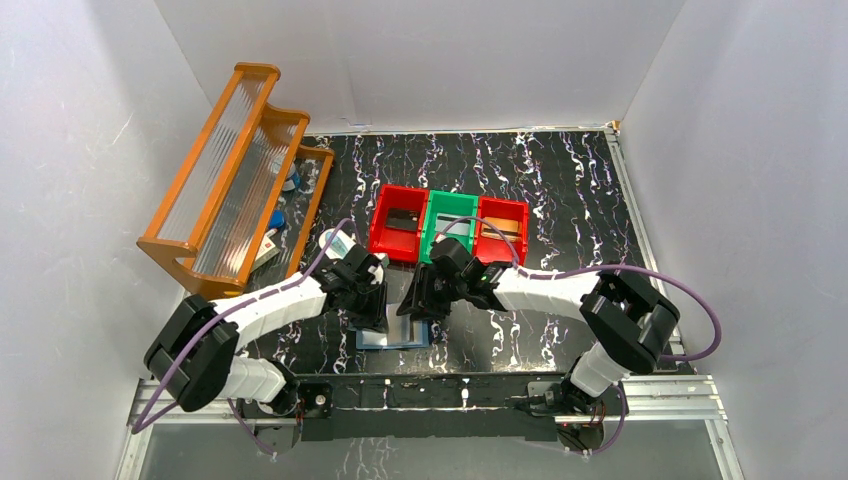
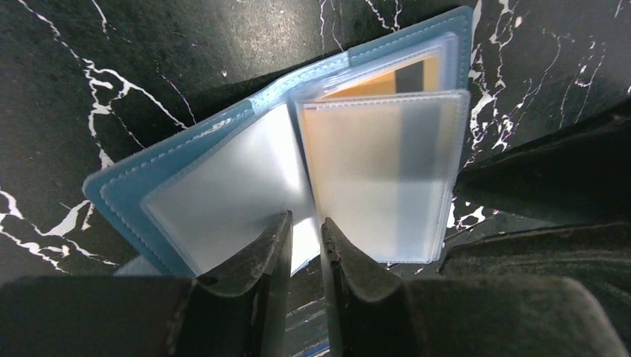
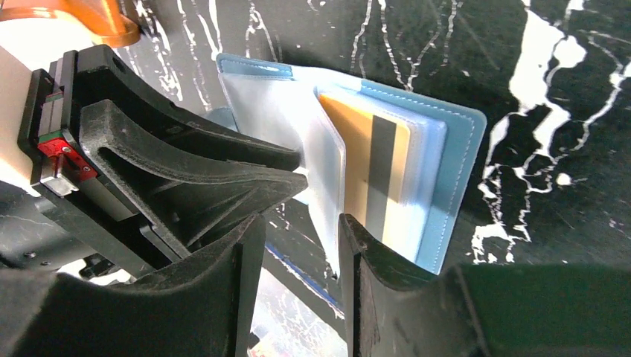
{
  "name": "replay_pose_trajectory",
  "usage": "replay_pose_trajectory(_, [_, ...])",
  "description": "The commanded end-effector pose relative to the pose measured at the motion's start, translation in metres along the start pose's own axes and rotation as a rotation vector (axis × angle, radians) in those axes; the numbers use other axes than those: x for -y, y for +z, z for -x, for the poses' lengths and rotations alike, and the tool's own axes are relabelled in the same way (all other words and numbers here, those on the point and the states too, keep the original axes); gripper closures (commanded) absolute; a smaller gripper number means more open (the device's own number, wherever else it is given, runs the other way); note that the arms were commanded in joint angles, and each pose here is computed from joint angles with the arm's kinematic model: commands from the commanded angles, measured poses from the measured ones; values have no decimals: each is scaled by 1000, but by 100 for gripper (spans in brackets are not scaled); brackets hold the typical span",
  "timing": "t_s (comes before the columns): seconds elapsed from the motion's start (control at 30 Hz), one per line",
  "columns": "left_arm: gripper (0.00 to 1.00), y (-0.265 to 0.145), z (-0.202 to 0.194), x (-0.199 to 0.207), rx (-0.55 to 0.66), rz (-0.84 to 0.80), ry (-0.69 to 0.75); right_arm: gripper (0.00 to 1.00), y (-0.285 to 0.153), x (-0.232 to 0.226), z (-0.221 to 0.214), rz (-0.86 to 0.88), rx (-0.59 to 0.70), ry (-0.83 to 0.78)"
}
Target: Take the credit cards out of the card holder
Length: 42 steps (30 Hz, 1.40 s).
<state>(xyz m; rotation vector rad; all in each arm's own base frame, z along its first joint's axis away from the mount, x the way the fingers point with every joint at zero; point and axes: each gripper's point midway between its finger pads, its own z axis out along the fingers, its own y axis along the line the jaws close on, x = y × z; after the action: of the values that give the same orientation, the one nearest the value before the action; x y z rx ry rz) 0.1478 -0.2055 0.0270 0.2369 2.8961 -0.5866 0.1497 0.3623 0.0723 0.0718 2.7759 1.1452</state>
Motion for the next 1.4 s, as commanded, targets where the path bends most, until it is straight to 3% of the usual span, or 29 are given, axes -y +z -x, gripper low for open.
replay_pose_trajectory(0.0, [81,-11,4,-4,46,22,-13,51,-9,-43,5,151,9,-30])
replay_pose_trajectory(0.53, [80,-42,16,-41,195,232,-70,49,3,-61,4,216,-45,-34])
replay_pose_trajectory(0.93, [77,-45,9,-59,219,311,-144,50,9,-55,4,181,-61,-22])
replay_pose_trajectory(1.07, [72,-60,20,-60,306,323,-165,53,12,-48,2,151,-71,-9])
replay_pose_trajectory(1.17, [60,-67,24,-61,349,321,-182,54,16,-45,0,143,-81,-3])
replay_pose_trajectory(1.27, [58,-58,16,-63,309,323,-197,56,17,-45,1,144,-84,-5])
replay_pose_trajectory(1.37, [64,-44,3,-67,242,337,-221,59,19,-46,1,145,-87,-10])
